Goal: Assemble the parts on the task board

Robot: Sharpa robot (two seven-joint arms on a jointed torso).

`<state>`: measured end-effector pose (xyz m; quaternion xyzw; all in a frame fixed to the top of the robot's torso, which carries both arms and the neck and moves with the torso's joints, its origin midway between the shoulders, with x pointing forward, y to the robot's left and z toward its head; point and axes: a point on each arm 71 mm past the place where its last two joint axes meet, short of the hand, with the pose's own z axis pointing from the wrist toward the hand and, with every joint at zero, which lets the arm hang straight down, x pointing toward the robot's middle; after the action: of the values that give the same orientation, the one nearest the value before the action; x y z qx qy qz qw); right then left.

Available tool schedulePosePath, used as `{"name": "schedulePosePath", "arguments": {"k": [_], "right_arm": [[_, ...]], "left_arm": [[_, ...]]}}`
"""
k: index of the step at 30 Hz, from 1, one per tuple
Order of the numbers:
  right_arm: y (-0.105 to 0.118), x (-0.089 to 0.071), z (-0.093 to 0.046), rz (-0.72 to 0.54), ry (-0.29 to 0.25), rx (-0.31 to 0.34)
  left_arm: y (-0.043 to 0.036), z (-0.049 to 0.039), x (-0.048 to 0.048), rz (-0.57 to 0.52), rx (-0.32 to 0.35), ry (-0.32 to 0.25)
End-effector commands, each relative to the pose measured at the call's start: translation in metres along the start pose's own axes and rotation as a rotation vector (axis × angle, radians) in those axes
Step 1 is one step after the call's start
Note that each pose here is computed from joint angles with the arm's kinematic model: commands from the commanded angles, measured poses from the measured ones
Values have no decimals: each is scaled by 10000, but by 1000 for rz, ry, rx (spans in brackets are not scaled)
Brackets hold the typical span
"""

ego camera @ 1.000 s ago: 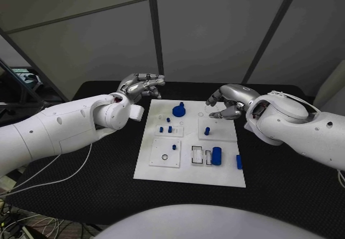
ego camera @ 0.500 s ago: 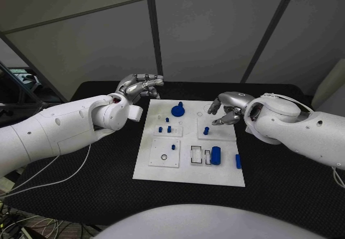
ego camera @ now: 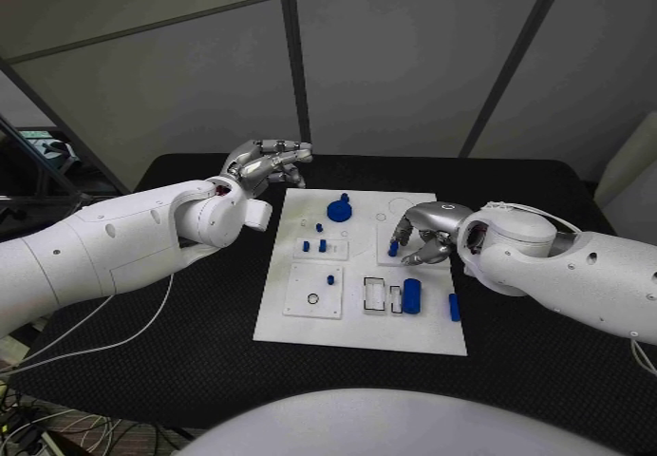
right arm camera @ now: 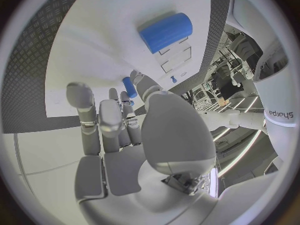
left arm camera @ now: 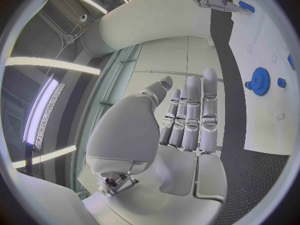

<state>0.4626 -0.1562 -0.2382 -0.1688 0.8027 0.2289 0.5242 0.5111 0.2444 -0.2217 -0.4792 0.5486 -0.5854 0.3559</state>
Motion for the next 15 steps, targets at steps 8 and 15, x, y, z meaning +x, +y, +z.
{"name": "schedulePosePath", "arguments": {"k": [8, 15], "right_arm": [[146, 20, 46, -122, -76, -59], [216, 97, 68, -167, -104, -91]], "left_arm": [[-16, 2, 9, -9, 10, 12], [-14, -1, 7, -10, 9, 14]]}}
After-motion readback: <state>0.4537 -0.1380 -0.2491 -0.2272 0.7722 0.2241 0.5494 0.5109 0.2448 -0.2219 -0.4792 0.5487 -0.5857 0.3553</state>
